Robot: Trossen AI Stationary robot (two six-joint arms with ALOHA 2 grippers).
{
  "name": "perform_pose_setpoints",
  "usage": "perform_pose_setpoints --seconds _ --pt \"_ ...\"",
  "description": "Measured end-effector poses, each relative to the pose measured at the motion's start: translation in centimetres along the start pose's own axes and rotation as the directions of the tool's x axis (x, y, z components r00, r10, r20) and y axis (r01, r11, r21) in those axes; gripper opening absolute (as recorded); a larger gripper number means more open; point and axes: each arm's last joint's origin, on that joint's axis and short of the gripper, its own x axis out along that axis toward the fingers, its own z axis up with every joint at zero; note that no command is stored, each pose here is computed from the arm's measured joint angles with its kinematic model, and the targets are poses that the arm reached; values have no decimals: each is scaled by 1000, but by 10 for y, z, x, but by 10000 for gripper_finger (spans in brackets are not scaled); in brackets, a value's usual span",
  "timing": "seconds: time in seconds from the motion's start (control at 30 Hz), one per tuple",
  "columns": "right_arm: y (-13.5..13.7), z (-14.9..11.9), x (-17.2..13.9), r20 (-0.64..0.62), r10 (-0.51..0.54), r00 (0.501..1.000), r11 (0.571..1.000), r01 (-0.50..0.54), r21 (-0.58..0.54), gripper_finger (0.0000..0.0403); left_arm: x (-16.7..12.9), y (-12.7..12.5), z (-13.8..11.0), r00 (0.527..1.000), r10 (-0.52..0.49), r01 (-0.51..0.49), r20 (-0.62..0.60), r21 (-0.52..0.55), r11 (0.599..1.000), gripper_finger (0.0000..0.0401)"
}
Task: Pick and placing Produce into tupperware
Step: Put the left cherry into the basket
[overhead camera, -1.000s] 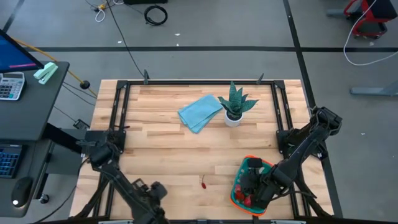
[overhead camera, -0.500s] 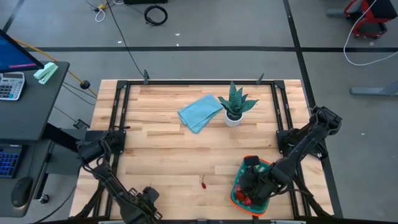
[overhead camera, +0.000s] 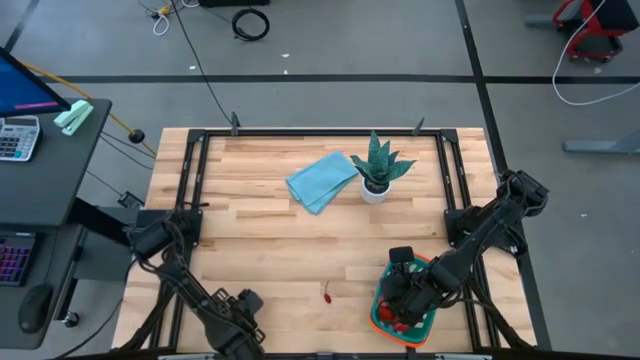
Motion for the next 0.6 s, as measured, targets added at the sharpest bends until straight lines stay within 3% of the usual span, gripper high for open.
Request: perform_pose_setpoints --seconds 0.3,0.43,0.6 --pt "0 0 0 0 0 1000 1000 0 2 162 1 -1 8 1000 1 -1 -3 11 1000 184" --pt "0 0 0 0 0 1000 1000 0 10 162 1 -2 11 1000 -6 6 -5 -1 1000 134" --pt "-5 -7 -8 -82 40 996 999 -40 4 162 1 -2 19 1000 -5 5 -9 -22 1000 40"
